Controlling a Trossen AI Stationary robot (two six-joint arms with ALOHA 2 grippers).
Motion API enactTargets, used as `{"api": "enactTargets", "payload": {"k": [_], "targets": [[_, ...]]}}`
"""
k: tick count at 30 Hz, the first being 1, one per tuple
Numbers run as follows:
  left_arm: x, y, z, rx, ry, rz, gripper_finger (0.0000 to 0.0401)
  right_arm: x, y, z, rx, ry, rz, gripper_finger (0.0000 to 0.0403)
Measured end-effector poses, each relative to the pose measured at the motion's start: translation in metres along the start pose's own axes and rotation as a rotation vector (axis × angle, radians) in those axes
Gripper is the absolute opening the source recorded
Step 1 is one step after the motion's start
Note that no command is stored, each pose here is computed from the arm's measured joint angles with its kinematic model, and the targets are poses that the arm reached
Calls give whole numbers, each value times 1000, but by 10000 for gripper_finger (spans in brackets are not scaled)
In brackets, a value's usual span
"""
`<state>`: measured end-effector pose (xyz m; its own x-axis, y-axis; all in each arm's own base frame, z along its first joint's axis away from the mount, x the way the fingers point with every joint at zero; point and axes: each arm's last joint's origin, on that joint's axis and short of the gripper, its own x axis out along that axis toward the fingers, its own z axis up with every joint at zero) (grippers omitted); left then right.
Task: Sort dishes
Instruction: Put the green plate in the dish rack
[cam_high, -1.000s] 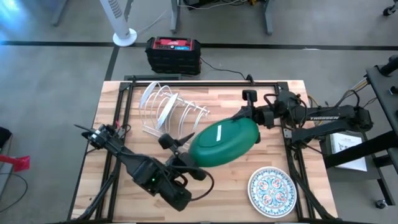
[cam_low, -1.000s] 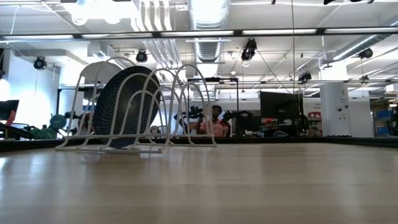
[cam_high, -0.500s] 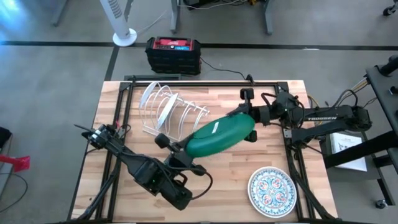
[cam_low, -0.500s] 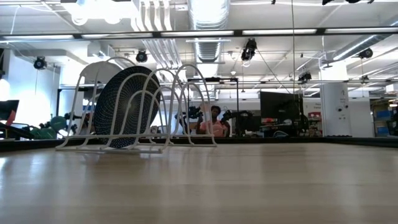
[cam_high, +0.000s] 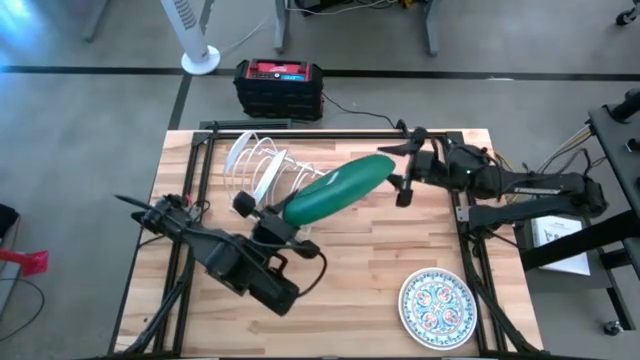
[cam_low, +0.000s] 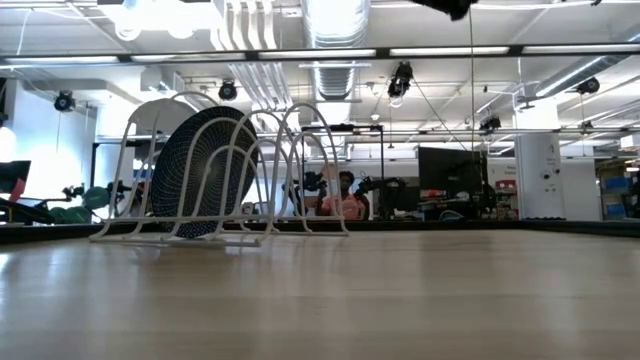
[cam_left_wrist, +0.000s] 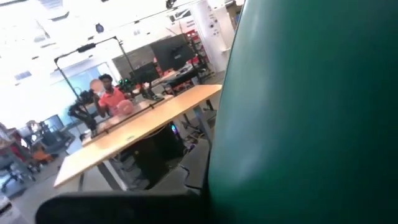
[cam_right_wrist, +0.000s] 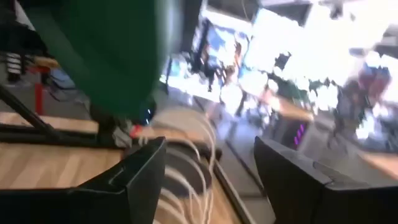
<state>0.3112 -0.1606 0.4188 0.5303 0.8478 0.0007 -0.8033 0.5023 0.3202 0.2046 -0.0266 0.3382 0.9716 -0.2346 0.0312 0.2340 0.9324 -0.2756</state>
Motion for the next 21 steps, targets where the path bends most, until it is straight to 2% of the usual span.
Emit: {"api": "enactTargets", "payload": {"k": [3, 8, 12, 15, 21], "targets": [[1, 15, 6, 5, 2, 4, 30, -14, -2, -1, 54, 61, 2, 236], [14, 50, 14, -34, 17, 41, 30, -35, -5, 2, 132, 83, 11, 230], [32, 85, 13, -100, 101, 54, 30, -45, -6, 2, 176, 103, 18, 226], [46, 118, 6, -188, 175, 78, 30, -47, -6, 0, 195, 125, 22, 228], [65, 177, -25, -353, 346, 144, 30, -43, -3, -8, 220, 167, 31, 225]]}}
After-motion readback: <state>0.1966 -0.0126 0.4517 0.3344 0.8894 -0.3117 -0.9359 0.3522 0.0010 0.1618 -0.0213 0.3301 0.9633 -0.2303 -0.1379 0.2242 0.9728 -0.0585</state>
